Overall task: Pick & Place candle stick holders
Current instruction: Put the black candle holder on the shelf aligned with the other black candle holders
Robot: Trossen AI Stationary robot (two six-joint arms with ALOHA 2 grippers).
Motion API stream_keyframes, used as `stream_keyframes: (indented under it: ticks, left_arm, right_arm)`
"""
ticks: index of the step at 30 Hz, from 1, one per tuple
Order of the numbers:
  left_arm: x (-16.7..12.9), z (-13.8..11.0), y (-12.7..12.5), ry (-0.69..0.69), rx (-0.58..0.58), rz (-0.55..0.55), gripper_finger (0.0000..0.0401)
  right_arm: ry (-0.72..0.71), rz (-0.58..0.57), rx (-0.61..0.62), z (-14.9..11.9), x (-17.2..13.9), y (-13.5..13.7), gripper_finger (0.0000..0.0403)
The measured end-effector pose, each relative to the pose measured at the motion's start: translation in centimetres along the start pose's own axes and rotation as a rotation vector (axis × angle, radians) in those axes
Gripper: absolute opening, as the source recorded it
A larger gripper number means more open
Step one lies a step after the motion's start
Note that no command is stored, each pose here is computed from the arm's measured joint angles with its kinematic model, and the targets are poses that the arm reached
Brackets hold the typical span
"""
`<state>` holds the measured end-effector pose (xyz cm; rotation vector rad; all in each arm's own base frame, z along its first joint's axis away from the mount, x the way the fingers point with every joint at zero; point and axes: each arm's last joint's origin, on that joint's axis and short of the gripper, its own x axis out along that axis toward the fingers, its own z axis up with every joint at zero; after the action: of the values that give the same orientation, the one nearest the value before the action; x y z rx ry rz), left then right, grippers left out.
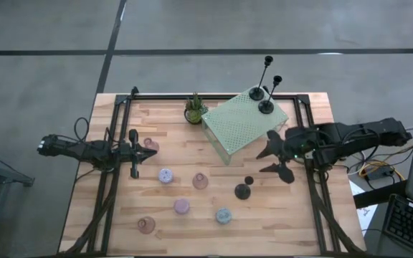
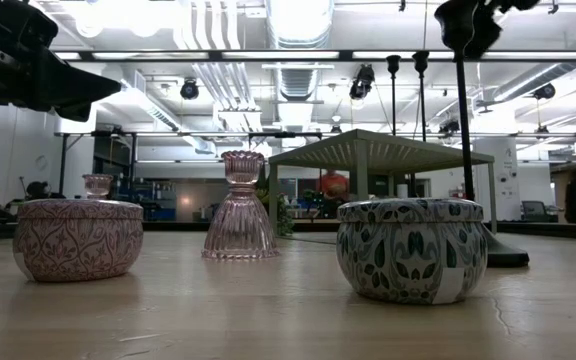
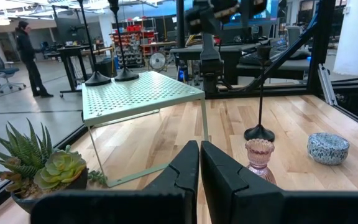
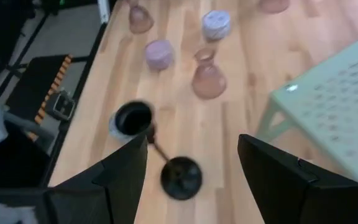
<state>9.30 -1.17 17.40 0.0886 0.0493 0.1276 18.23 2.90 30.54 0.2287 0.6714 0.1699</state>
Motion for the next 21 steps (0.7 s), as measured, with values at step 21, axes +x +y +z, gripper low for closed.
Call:
stream_keyframes:
  ticks: [21]
  left_arm:
    - [0.0, 0.0, 0.0, 0.000, 0.000, 0.000, 0.0021]
  right_arm:
    - [-0.087, 0.111, 0.009, -4.0, 4.6, 0.8, 0.0236]
